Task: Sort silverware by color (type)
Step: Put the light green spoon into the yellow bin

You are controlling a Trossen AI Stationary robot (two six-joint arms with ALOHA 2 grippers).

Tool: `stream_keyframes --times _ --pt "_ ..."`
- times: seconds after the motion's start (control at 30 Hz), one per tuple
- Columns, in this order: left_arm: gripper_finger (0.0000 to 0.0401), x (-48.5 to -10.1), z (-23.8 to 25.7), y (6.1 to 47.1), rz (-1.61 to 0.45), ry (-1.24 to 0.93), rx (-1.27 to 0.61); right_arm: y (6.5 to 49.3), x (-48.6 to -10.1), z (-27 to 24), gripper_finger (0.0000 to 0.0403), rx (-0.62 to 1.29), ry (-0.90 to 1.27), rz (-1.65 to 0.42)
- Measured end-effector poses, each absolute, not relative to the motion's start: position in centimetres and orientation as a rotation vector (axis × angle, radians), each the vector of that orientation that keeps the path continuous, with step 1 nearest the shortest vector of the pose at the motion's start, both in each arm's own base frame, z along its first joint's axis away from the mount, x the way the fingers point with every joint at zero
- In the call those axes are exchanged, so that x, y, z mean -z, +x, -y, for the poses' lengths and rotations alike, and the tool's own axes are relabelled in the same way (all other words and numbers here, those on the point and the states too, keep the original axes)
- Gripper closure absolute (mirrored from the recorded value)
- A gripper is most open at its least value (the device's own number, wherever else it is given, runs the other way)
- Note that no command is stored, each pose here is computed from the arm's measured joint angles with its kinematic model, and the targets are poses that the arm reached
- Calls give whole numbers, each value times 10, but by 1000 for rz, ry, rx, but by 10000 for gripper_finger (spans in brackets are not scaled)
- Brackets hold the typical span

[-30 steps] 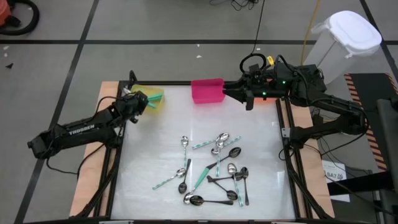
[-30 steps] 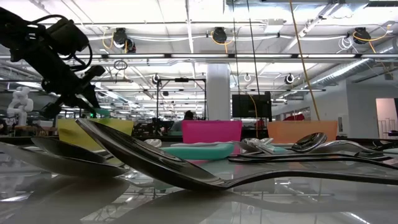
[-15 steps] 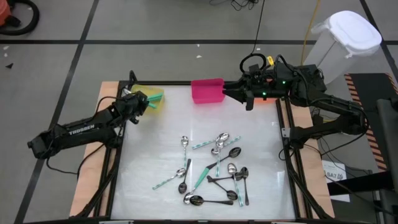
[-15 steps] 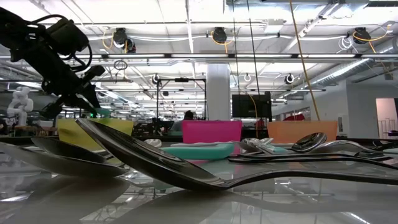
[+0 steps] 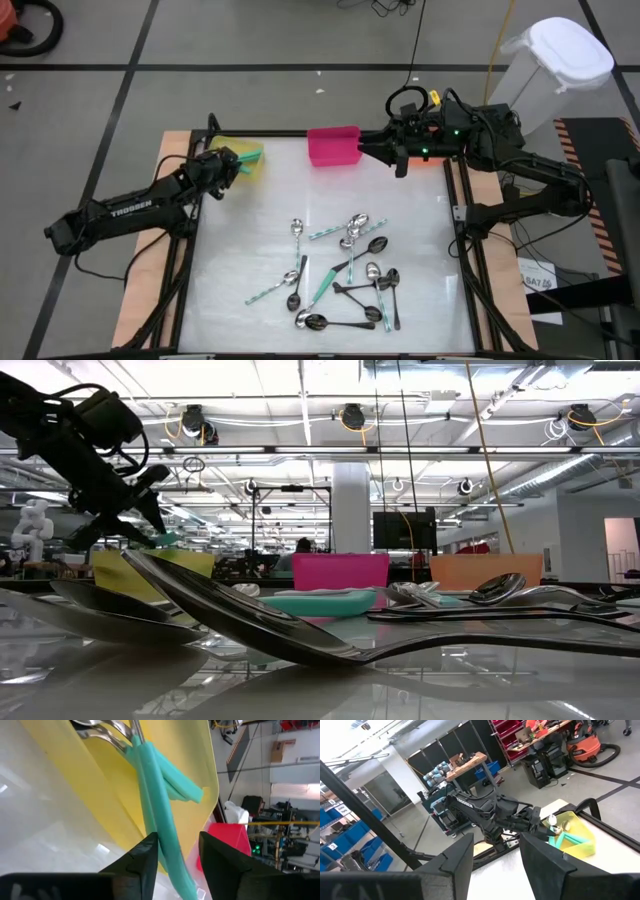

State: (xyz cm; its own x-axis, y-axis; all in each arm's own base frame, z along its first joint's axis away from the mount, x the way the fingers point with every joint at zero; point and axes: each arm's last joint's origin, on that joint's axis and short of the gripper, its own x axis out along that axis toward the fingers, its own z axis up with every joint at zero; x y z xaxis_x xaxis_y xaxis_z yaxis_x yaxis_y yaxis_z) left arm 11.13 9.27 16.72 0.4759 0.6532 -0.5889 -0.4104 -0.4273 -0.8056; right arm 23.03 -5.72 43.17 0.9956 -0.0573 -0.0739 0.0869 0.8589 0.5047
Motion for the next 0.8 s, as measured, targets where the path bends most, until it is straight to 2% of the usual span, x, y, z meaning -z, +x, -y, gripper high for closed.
stream_keyframes --times 0.27,0.53,0.8 --pt "226 -171 -94 113 243 -1608 -1166 230 -432 57 245 73 536 -58" --pt "219 -173 -95 114 250 -1605 -1152 230 -432 57 245 73 531 -58" --pt "219 -206 -99 119 183 -1434 -1103 230 -432 57 245 73 551 -57"
